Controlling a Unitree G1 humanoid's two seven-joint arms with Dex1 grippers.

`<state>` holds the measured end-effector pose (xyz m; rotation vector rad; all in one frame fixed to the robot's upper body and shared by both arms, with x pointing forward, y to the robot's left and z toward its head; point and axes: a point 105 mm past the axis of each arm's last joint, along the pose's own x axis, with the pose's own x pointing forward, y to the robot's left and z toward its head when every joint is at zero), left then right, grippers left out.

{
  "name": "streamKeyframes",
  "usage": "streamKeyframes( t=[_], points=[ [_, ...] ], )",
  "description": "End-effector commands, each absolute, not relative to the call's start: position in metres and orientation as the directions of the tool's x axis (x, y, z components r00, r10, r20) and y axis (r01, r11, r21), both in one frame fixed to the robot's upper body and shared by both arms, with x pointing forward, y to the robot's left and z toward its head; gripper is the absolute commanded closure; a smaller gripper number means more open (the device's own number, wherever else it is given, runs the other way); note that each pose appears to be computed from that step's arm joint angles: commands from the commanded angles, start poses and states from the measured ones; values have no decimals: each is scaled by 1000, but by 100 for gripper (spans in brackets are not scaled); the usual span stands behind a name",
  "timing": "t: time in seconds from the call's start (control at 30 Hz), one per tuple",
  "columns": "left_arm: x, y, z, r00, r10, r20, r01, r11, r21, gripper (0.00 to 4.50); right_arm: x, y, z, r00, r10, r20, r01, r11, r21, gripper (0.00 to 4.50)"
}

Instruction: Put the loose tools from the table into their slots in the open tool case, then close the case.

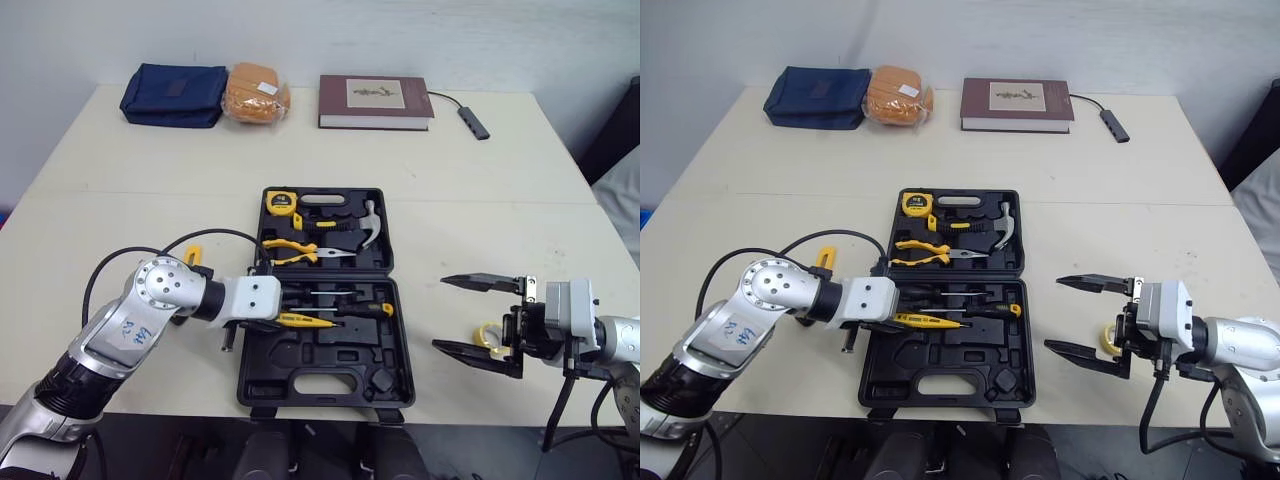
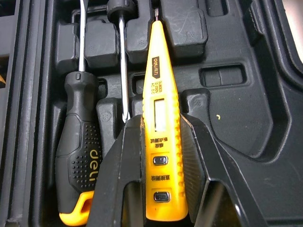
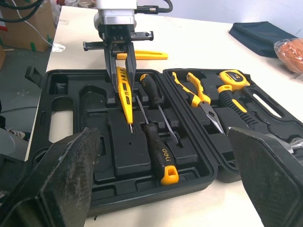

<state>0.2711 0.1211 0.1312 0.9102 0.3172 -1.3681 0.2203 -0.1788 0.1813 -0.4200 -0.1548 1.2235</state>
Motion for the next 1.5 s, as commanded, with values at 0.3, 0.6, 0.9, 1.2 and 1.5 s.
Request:
streamKeyframes(
  t=[0.3,0.6,0.9,1.2,1.5],
  points=[
    [267,110,130,207,-674,-709,927,-97,364,415,218,-180,184,348,934,-83,-863,284,-418,0],
    [267,101,145,194,-708,-679,927,-94,363,415,218,-175,187,346,936,-67,-859,287,-423,0],
    [263,94,143,180,-733,-656,899,-148,412,177,221,-171,190,346,936,-60,-857,289,-427,0],
    [260,116,172,170,-855,-490,904,-62,422,5,222,-170,192,352,934,-58,-855,295,-426,0],
    [272,166,184,241,-948,-210,928,161,336,183,222,-165,203,374,927,-22,-834,326,-446,0]
  ],
)
